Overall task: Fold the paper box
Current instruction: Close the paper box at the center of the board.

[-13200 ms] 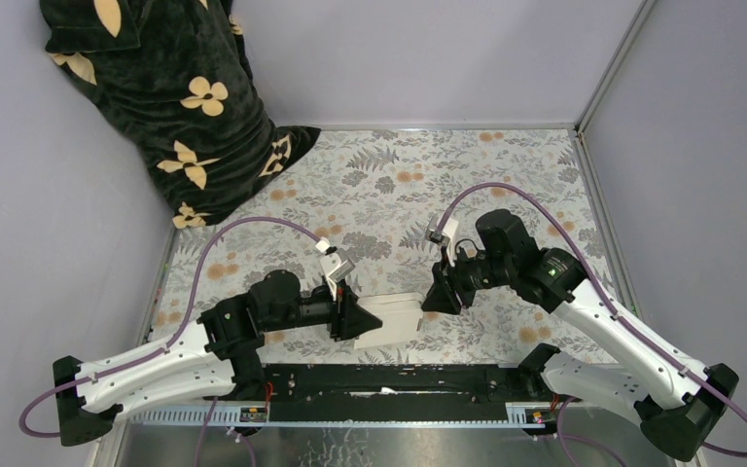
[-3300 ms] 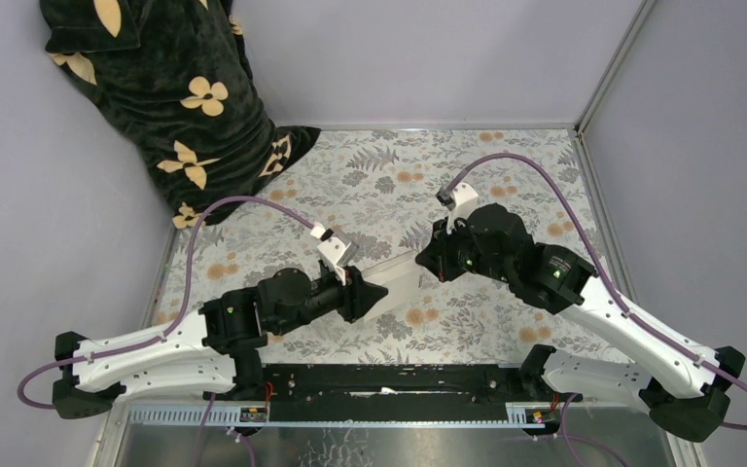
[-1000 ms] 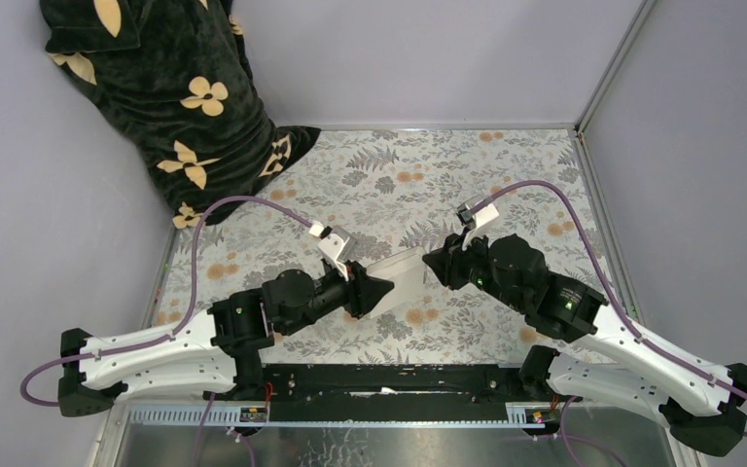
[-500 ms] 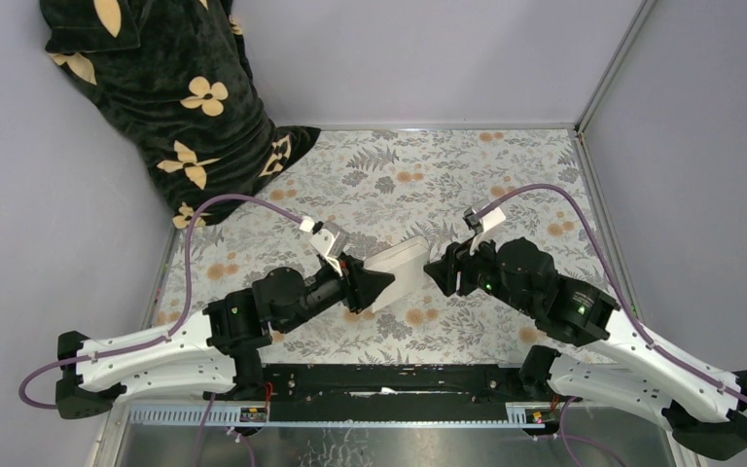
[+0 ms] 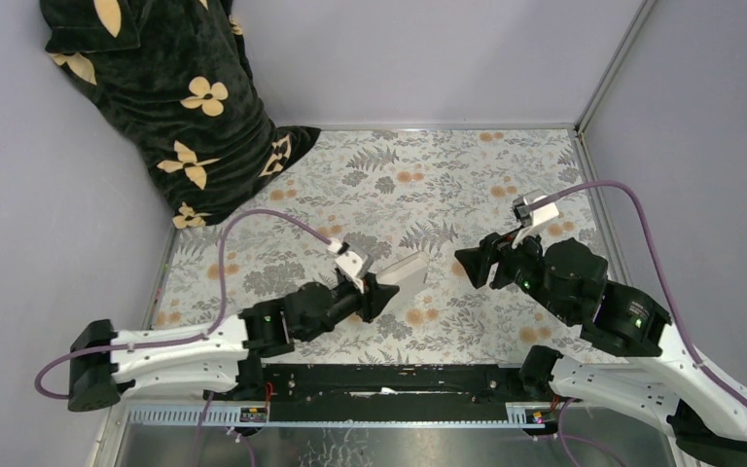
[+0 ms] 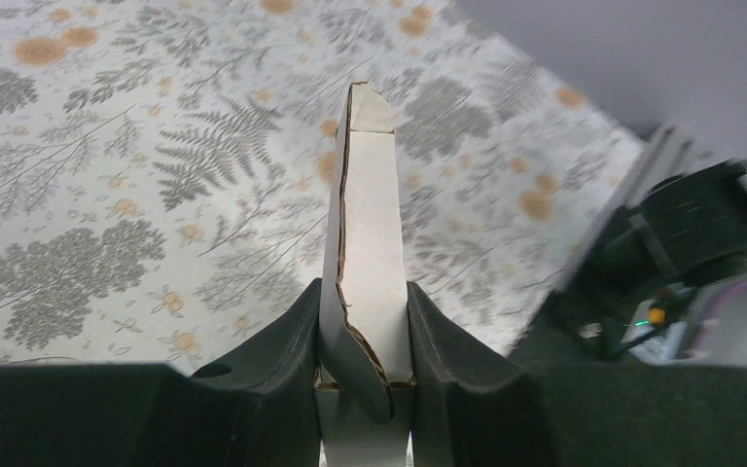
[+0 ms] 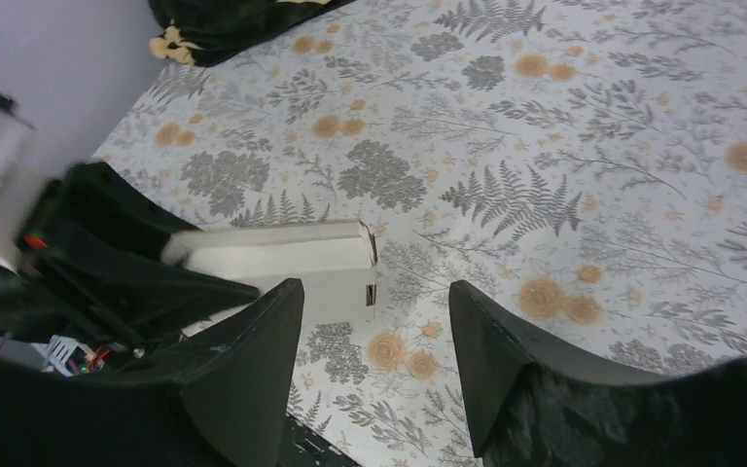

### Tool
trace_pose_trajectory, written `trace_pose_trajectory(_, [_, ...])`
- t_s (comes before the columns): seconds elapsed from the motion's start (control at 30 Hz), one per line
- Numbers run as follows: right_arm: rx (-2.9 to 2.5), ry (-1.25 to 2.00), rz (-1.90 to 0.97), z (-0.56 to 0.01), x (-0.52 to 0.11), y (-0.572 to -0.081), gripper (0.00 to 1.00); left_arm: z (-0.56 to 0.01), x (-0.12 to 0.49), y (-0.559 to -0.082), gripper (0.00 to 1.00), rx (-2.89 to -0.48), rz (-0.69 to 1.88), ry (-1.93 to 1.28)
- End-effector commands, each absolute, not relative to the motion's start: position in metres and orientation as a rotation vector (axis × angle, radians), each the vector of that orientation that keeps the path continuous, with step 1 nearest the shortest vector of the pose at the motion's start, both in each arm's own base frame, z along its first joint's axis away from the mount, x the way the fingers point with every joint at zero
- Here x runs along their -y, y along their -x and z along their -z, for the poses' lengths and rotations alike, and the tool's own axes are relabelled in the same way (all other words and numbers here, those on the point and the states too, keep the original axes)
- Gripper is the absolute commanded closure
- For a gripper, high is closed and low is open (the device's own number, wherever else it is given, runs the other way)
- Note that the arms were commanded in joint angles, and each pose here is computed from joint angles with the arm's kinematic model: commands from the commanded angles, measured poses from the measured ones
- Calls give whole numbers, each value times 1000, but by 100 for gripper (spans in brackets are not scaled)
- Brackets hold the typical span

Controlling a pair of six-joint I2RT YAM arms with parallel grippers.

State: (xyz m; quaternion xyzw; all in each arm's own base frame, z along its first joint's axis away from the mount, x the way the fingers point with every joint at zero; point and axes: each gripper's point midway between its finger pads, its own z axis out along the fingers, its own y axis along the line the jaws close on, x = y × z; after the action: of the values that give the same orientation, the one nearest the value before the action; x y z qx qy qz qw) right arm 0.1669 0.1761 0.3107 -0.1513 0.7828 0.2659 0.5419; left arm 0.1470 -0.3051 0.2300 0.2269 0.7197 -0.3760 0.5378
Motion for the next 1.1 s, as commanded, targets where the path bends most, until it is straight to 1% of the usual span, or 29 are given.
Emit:
trace_pose_trajectory(0.0, [-1916, 316, -476, -319, -160, -179, 35, -216, 314, -170, 83, -1584, 773, -494])
trace_pose_trajectory(0.1, [-1991, 372, -408, -310, -171, -185, 34, -185, 321, -180, 86, -1580, 665, -508])
trace_pose_trajectory(0.17, [-2046, 407, -377, -301, -179, -188, 33, -168, 322, -179, 87, -1560, 597, -510])
trace_pose_trajectory(0.27, [-2143, 457, -381, -282, -191, -189, 33, -141, 324, -175, 87, -1550, 524, -558])
trace_pose_trajectory(0.37, [-2226, 438, -403, -264, -186, -200, 35, -121, 321, -167, 89, -1551, 462, -582])
trace_pose_trajectory(0.5, [-2311, 347, -427, -233, -162, -227, 37, -102, 312, -157, 89, -1576, 474, -594])
trace_pose_trajectory(0.67, [-2418, 417, -482, -180, -167, -238, 42, -84, 301, -150, 88, -1636, 497, -620])
trace_pose_trajectory(0.73, [-2426, 476, -512, -169, -175, -241, 52, -74, 297, -150, 88, -1681, 494, -616])
trace_pose_trajectory(0.77, [-2416, 498, -540, -166, -181, -243, 55, -70, 297, -149, 88, -1698, 516, -614])
trace_pose_trajectory(0.83, [-2394, 524, -559, -162, -188, -251, 54, -65, 297, -151, 88, -1724, 553, -611])
trace_pose_trajectory(0.93, [-2363, 576, -598, -158, -201, -263, 51, -55, 298, -155, 89, -1766, 580, -602])
trace_pose_trajectory(1.07, [-2318, 632, -642, -159, -217, -279, 51, -40, 305, -156, 89, -1804, 576, -643])
